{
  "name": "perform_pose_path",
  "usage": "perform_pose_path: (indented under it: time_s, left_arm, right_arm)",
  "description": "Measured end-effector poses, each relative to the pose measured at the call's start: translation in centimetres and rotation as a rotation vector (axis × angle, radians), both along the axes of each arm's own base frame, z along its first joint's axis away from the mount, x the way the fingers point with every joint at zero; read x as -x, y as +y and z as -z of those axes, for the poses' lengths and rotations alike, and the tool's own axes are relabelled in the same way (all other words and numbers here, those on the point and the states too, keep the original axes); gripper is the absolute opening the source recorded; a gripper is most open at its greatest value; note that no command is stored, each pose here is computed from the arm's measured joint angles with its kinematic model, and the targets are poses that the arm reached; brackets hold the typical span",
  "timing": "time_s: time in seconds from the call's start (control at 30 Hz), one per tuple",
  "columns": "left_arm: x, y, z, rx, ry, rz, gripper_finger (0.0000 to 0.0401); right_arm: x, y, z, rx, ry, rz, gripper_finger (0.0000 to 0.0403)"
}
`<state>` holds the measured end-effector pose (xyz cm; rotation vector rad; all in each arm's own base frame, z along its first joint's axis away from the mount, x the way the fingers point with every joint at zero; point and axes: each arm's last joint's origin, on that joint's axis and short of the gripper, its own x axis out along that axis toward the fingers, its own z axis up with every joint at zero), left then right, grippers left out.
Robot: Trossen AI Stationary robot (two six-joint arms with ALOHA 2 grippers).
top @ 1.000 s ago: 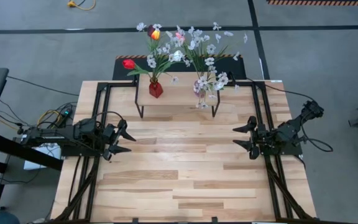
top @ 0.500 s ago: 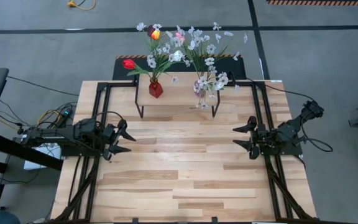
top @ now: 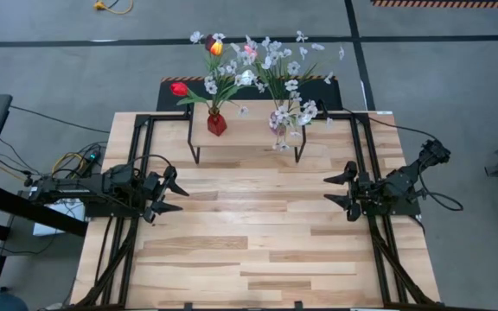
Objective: Pick and place flowers into a vace then onto a shelf
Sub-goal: Return to Home Position
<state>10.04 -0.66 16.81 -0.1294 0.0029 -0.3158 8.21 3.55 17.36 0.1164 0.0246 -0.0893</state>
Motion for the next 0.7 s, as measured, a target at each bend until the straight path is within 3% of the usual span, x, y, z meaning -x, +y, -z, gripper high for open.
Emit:
perform_pose_path:
  time_s: [0.7]
  left_arm:
    - [0.00, 0.00, 0.01, 0.003, 0.001, 0.000, 0.0220]
  right_arm:
    - [0.00, 0.00, 0.00, 0.000, 0.000, 0.000, 0.0250]
